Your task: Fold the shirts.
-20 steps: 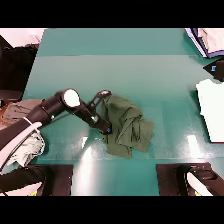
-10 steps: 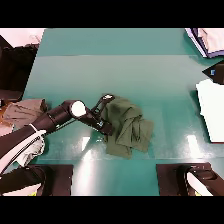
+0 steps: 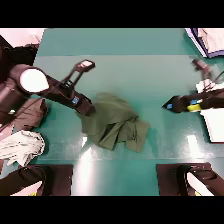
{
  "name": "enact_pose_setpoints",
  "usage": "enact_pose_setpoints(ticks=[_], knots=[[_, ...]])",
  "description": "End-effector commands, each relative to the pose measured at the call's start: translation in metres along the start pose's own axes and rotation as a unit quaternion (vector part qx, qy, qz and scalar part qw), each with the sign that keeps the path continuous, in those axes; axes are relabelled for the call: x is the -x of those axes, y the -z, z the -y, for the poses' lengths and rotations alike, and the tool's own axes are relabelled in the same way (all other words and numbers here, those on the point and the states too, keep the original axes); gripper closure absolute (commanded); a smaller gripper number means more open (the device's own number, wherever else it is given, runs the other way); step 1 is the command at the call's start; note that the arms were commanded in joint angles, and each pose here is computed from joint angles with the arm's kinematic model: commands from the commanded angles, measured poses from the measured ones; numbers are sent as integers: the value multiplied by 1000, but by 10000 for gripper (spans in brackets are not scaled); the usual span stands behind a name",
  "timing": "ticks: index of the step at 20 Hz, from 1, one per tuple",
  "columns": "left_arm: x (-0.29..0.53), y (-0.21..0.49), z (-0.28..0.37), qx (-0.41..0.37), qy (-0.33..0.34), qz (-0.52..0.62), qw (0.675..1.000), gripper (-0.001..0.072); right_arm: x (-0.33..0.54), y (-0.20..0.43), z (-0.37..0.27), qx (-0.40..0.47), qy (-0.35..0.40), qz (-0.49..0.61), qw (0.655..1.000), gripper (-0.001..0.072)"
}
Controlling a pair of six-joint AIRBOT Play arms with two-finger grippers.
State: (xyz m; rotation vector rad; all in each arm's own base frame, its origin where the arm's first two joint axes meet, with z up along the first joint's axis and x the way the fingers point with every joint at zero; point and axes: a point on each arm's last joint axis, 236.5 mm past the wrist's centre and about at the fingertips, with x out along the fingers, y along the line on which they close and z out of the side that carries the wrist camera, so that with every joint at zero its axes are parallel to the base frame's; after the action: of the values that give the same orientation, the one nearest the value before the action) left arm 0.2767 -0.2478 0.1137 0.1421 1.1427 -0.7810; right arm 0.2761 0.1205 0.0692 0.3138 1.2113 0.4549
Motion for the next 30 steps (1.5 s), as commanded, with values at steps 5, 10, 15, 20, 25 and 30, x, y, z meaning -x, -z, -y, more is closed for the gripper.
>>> enact_pose_setpoints(ticks=[5,10,15,20,25,30], knots=[[23,-5,-6,-4,-17,15,1000,685,-109,45,30,-67,-67,-85,992,324],[23,-4,-5,-4,-16,15,1000,685,-141,60,18,-107,-113,-136,978,324],[23,-3,-5,-4,-16,12,1000,685,-163,69,8,-94,-110,-150,978,399],[27,1,-9,-7,-27,4,1000,685,-135,24,9,-69,-99,-53,991,690],[133,-54,-41,-32,-168,124,977,685,26,-108,-14,14,-82,206,975,693],[280,-101,4,-68,-182,311,930,685,237,-168,-71,111,-29,439,891,692]])
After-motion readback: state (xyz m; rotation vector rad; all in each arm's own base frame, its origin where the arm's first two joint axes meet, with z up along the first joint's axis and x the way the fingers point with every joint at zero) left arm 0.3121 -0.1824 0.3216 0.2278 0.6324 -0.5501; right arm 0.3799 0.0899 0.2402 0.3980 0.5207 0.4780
